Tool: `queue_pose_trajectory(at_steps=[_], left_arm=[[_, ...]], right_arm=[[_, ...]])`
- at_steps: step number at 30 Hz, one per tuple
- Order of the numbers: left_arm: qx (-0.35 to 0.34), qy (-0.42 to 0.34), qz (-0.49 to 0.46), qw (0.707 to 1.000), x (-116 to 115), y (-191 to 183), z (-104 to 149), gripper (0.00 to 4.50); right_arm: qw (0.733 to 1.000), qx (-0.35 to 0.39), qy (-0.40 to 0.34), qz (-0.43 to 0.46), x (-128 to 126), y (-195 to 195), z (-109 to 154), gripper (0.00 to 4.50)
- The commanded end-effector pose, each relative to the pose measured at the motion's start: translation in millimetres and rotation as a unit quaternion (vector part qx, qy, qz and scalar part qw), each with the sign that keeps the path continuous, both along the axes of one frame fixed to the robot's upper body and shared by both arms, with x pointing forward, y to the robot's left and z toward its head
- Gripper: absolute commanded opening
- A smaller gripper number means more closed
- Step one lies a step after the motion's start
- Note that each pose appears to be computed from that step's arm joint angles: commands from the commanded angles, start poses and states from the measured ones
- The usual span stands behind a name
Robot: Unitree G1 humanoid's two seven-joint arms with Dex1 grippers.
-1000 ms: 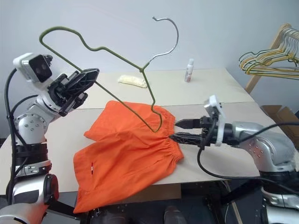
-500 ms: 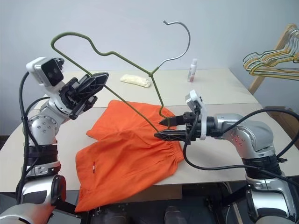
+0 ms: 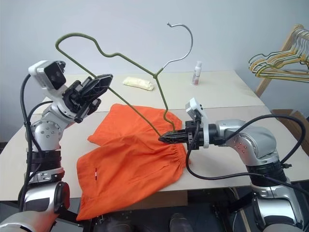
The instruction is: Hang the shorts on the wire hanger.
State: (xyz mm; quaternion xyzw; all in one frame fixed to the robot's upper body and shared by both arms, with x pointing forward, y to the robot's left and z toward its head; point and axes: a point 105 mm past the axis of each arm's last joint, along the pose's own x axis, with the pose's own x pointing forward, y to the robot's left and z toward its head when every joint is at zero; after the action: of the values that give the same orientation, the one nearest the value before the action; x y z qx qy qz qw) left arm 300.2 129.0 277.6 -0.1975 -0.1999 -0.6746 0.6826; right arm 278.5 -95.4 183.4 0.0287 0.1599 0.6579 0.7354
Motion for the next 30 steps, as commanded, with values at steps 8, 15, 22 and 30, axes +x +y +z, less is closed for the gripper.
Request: queue_pose_trajectory(at_steps=[8, 15, 22, 30], left_arm=[[0.237, 0.045, 0.144, 0.96, 35.6, -24.3, -84.4, 2.78], [0.322, 0.02, 0.163, 0.933, 30.7, -13.0, -112.6, 4.48], [0.452, -0.097, 0.107, 0.88, -3.7, -14.3, -138.1, 4.48], [0.492, -0.147, 0.094, 0.853, -11.7, -13.0, -144.2, 4.48]], right_arm=[[0.993, 0.08, -0.02, -0.088, 6.7, -26.8, 27.5, 0.0], [0.979, 0.005, 0.074, -0.192, -12.7, -85.5, -15.1, 0.0], [0.923, -0.016, 0.289, -0.253, -63.9, -141.3, -64.9, 0.0], [0.863, -0.074, 0.436, -0.246, -101.0, -171.1, -90.1, 0.0]])
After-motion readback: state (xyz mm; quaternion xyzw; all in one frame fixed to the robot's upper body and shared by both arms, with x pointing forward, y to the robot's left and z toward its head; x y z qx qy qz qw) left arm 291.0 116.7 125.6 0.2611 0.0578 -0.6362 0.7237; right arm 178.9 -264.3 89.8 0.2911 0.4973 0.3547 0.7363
